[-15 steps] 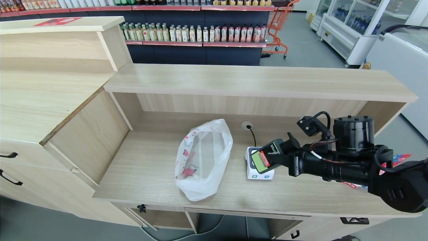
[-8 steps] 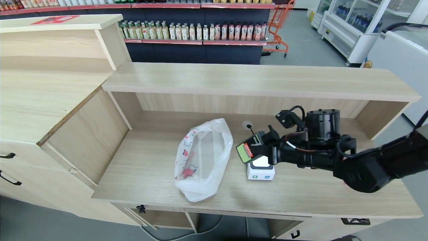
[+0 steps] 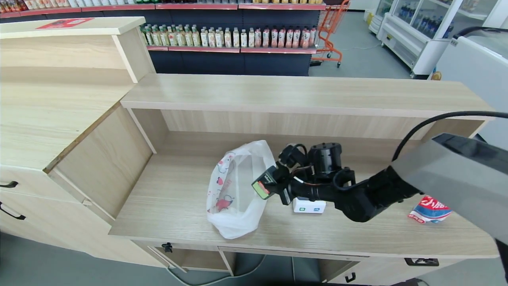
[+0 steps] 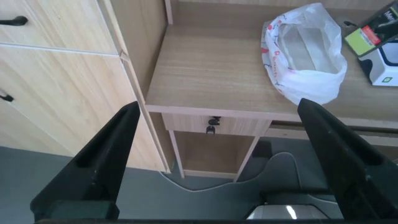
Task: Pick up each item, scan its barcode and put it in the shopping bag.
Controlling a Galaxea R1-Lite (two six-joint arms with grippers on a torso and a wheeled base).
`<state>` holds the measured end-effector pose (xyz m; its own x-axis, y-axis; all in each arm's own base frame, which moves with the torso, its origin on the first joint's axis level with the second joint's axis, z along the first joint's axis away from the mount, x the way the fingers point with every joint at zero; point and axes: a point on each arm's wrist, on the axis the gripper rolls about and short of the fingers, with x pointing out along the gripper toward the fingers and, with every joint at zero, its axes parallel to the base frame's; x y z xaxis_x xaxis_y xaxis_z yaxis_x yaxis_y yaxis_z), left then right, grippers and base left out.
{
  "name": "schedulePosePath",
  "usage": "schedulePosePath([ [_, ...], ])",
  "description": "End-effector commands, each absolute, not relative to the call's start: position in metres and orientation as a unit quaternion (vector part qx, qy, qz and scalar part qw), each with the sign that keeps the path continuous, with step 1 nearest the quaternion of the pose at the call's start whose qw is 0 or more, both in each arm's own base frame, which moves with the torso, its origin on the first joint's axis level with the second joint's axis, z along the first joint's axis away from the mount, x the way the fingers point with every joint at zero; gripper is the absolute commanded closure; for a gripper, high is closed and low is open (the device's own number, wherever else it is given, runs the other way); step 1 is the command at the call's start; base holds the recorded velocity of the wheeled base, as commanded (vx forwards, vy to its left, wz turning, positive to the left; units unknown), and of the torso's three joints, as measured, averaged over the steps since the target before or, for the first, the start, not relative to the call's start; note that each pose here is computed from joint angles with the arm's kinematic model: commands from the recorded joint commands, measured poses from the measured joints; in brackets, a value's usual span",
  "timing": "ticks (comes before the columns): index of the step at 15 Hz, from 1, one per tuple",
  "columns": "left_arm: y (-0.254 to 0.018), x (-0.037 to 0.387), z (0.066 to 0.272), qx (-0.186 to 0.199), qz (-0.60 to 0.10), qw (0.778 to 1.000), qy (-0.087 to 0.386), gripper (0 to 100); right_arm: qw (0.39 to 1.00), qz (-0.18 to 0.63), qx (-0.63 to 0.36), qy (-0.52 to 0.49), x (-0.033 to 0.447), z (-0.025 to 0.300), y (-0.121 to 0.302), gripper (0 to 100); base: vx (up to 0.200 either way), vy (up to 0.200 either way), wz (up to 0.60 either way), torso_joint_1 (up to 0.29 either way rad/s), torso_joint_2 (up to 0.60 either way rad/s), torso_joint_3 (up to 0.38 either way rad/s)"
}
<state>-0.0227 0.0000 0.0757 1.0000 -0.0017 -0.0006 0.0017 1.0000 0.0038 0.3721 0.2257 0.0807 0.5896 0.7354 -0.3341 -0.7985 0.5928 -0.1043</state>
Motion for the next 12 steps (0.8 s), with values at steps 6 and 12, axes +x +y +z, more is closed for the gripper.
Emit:
schedulePosePath([
  [6, 0.0, -0.023, 0.076, 0.002, -0.001, 1.0, 0.001, 0, 0.867, 0.463, -0.165, 0.085, 0.393, 0.042, 0.296, 100, 0.0, 0.0, 0.0, 0.0, 0.0, 0.0],
  [12, 0.0, -0.023, 0.076, 0.002, -0.001, 1.0, 0.001, 0, 0.859, 0.441, -0.231, 0.119, 0.393, 0.019, 0.273, 0, 0.0, 0.0, 0.0, 0.0, 0.0, 0.0],
])
